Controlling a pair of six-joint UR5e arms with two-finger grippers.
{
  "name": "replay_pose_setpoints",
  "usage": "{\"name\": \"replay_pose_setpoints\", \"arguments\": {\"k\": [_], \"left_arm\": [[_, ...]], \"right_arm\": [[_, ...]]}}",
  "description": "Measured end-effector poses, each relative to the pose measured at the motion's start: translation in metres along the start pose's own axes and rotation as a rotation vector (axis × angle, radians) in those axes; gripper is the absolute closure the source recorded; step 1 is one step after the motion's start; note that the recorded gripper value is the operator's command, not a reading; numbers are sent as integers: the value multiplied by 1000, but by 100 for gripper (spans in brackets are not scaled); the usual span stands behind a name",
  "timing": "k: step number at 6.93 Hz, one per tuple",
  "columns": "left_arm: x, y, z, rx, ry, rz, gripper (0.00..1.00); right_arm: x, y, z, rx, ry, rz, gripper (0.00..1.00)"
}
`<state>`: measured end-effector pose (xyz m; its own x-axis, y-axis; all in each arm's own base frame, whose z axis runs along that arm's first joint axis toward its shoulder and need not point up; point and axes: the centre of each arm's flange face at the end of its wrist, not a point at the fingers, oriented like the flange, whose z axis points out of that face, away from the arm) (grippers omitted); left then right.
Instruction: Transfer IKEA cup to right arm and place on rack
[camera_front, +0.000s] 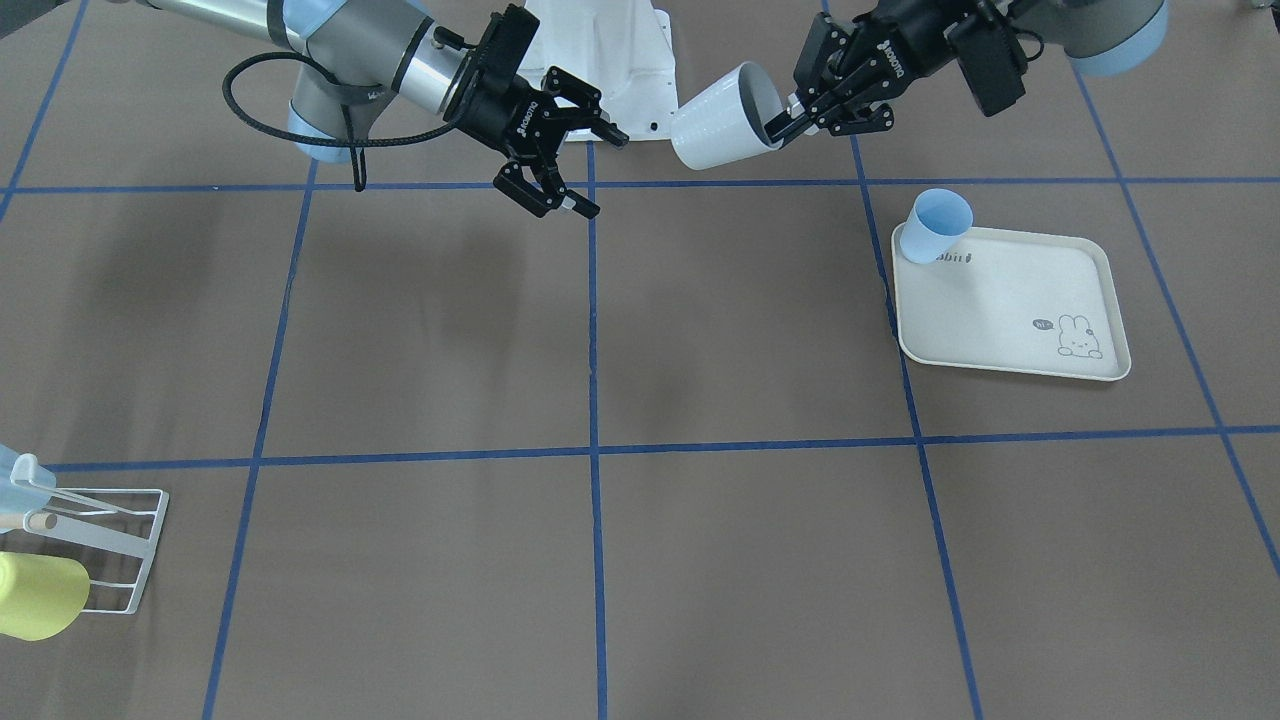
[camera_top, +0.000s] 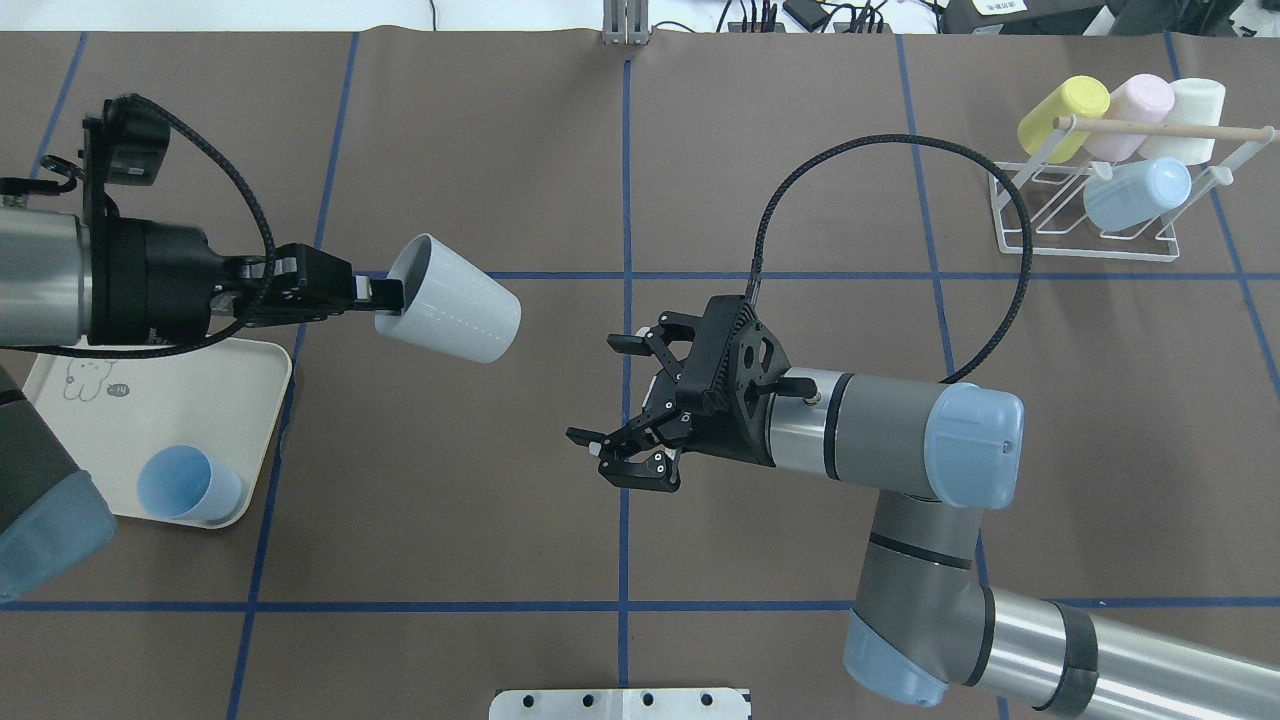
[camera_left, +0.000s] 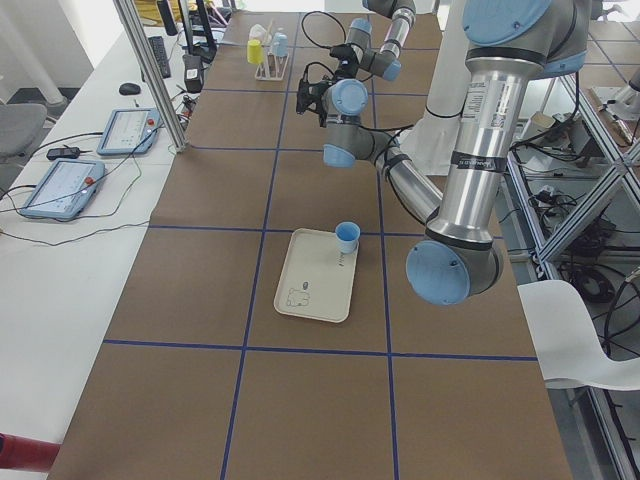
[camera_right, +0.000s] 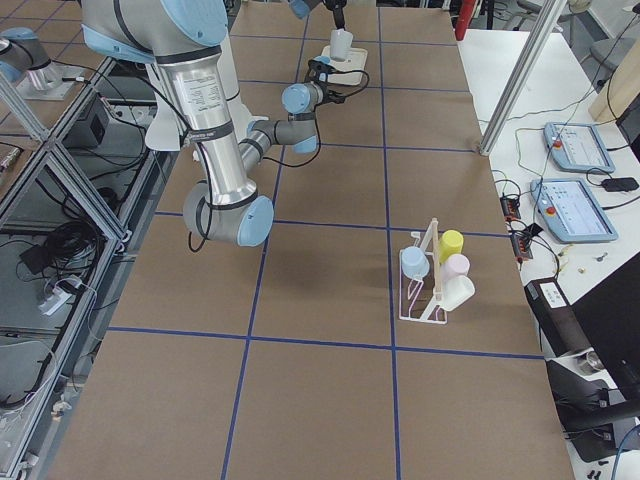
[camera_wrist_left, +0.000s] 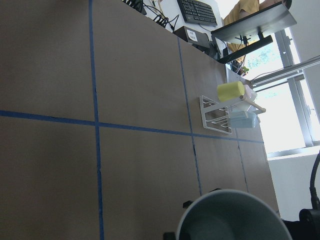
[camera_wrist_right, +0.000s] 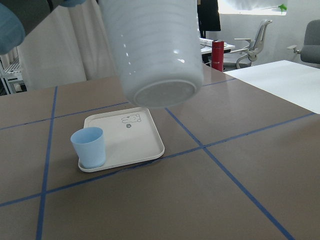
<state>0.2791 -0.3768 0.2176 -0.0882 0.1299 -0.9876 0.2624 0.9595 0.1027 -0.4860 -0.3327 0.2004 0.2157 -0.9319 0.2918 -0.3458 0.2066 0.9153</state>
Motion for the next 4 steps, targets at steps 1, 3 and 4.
{"name": "replay_pose_setpoints", "arguments": {"k": [1, 3, 4], "left_arm": [[4, 7, 9, -10, 5, -1, 100], [11, 22, 30, -6, 19, -4, 100], [12, 23, 38, -4, 19, -7, 100]], "right_arm": [[-2, -3, 1, 16, -7, -4, 0], [-3, -7, 3, 30, -11, -7, 0], [-4, -8, 3, 32, -11, -7, 0]]}}
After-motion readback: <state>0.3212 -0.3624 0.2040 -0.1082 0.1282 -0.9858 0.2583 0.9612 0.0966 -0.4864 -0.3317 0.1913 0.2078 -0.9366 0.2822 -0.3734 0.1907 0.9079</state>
